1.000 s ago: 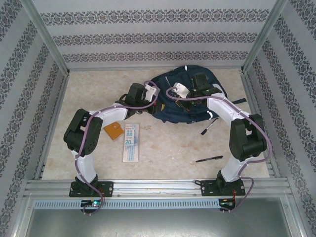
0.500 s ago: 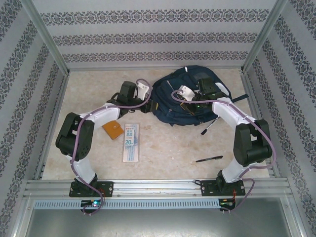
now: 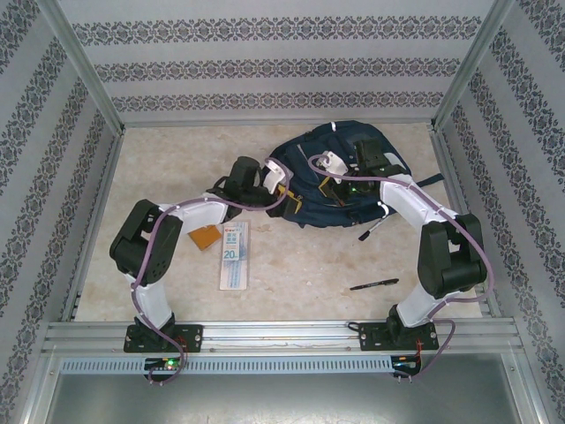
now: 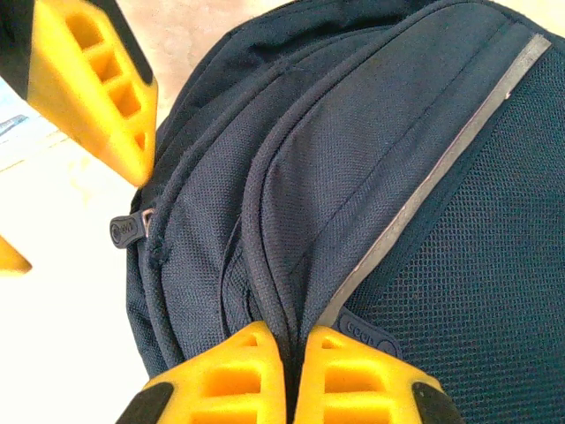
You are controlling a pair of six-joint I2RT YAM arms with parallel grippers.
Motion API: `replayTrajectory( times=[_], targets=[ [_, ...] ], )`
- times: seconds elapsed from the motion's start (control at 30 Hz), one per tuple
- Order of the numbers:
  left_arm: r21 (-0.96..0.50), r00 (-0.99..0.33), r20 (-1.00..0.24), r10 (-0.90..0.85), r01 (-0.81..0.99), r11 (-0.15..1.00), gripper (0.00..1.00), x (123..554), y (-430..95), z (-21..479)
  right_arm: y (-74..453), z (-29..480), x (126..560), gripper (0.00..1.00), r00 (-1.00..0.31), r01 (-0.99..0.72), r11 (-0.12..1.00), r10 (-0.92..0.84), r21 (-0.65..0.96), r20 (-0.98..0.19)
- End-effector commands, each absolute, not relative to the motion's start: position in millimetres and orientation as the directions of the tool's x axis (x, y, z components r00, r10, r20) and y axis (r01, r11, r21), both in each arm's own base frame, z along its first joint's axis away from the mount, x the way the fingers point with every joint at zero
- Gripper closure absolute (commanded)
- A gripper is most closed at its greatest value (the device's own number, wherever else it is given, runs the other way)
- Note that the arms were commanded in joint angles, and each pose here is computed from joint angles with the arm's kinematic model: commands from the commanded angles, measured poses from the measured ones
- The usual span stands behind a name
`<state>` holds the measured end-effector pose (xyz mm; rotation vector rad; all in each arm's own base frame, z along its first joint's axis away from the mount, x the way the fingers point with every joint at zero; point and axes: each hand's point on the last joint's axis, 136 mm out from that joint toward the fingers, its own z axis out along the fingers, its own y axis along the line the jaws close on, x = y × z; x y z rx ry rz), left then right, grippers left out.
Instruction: Pack books, pencil case, and school supplies into a backpack
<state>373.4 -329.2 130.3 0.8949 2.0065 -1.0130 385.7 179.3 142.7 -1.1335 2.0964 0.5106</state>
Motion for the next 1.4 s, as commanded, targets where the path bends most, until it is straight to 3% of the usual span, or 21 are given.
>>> replayTrajectory(
  times=[0.0,0.13,0.33,0.67,0.8,0.97,1.13,1.17,1.2,1.3,1.37],
  targets=[
    [-0.241,-0.434,-0.829,0.352,0.846,0.476,0.49,377.6,-335.3,118.7,190.4,173.5,380.9,1.00,-0.320,-0.863,0.505,-0.521,0.016,-0.791],
    [-0.194,-0.420,-0.821,0.386,0.842,0.504,0.55,380.5,-336.0,108.2,190.7,177.3,381.0,1.00,-0.316,-0.863,0.505,-0.519,0.013,-0.795],
    [-0.143,-0.406,-0.819,0.405,0.829,0.540,1.00,389.2,-331.7,104.8,193.3,179.9,374.9,1.00,-0.288,-0.874,0.486,-0.535,-0.010,-0.794],
    [-0.212,-0.412,-0.862,0.296,0.823,0.528,1.00,398.5,-307.0,144.6,179.7,145.4,342.1,1.00,-0.094,-0.930,0.304,-0.738,-0.206,-0.669],
    [-0.223,-0.413,-0.875,0.251,0.805,0.549,1.00,408.3,-286.4,157.8,175.4,127.2,342.0,1.00,-0.075,-0.925,0.286,-0.783,-0.251,-0.617],
    [-0.107,-0.377,-0.854,0.358,0.801,0.589,1.00,414.8,-263.0,145.3,175.3,117.1,338.0,1.00,-0.053,-0.932,0.253,-0.805,-0.260,-0.591],
    [-0.082,-0.399,-0.832,0.386,0.776,0.625,1.00,432.4,-243.8,137.0,181.8,123.6,337.1,0.99,-0.049,-0.922,0.281,-0.765,-0.265,-0.642],
    [-0.108,-0.407,-0.833,0.376,0.785,0.611,1.00,430.2,-248.7,140.0,186.5,130.5,340.5,0.77,-0.068,-0.912,0.323,-0.727,-0.252,-0.683],
    [-0.142,-0.413,-0.841,0.350,0.792,0.593,1.00,426.7,-255.6,145.2,191.8,138.3,344.0,0.63,-0.083,-0.902,0.361,-0.684,-0.237,-0.725],
    [-0.204,-0.411,-0.866,0.285,0.811,0.549,1.00,411.7,-276.9,158.0,208.8,159.0,344.9,0.40,-0.109,-0.893,0.414,-0.580,-0.177,-0.807],
    [-0.224,-0.411,-0.872,0.268,0.820,0.527,1.00,401.5,-287.7,161.2,218.7,169.1,342.6,0.31,-0.106,-0.891,0.420,-0.562,-0.173,-0.821]
  ],
)
